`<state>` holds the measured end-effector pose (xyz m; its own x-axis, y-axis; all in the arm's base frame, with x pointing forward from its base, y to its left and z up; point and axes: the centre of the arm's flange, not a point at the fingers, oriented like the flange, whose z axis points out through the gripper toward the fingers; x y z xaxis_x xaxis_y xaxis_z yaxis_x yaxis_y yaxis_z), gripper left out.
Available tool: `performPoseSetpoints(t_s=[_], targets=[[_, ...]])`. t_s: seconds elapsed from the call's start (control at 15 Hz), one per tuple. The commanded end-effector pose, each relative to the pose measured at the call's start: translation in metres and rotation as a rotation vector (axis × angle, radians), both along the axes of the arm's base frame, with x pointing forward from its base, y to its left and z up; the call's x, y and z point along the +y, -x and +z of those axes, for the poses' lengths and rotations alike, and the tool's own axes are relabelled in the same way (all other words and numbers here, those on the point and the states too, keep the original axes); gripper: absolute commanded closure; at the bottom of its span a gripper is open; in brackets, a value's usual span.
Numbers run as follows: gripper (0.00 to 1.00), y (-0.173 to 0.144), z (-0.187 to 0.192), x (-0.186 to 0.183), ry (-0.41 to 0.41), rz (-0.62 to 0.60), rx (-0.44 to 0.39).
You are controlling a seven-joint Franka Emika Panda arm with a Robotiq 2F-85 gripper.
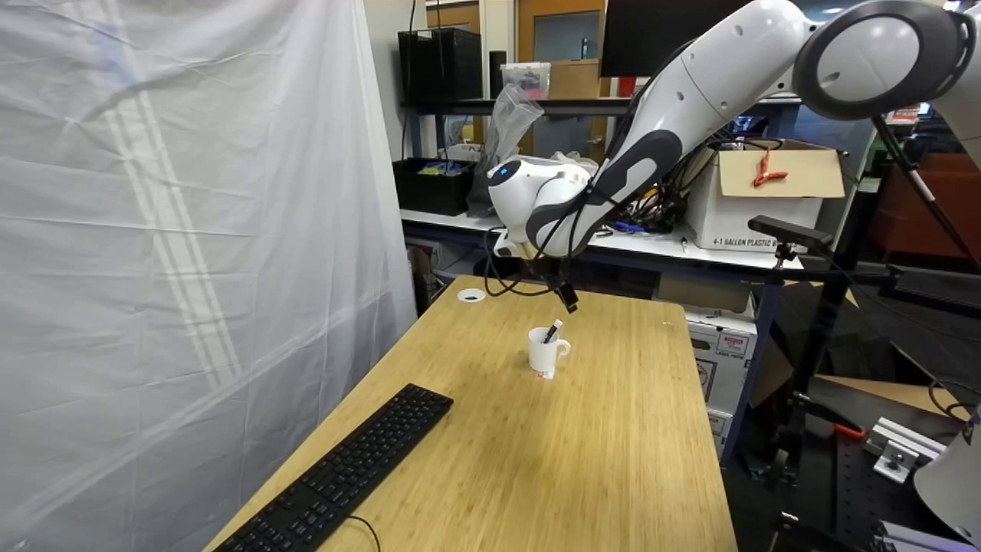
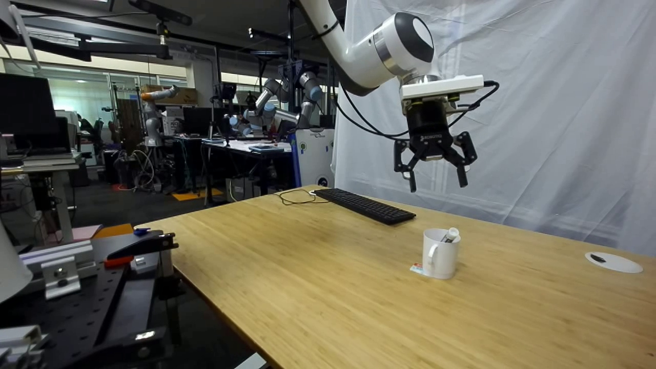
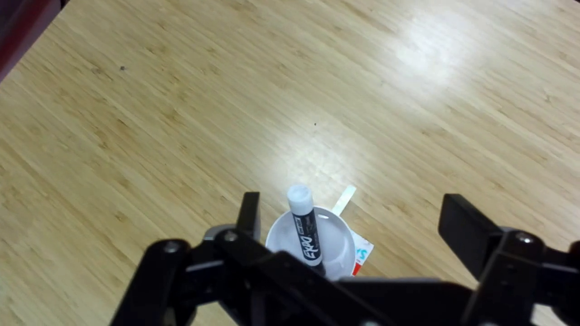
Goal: Put the marker on the table
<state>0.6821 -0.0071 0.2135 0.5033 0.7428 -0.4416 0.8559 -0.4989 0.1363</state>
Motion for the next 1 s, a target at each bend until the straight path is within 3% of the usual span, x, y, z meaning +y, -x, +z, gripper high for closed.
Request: performPoseSetpoints(t_s=[0.0, 0.4, 0.93], targets=[[0.0, -0.009, -0.009, -0.002, 0.028, 0.107, 0.079], [0.0, -0.01, -0.024, -0.015, 0.04, 0.169, 0.161], [0.0, -0.037, -0.041, -0.029, 0.068, 0.122, 0.131]])
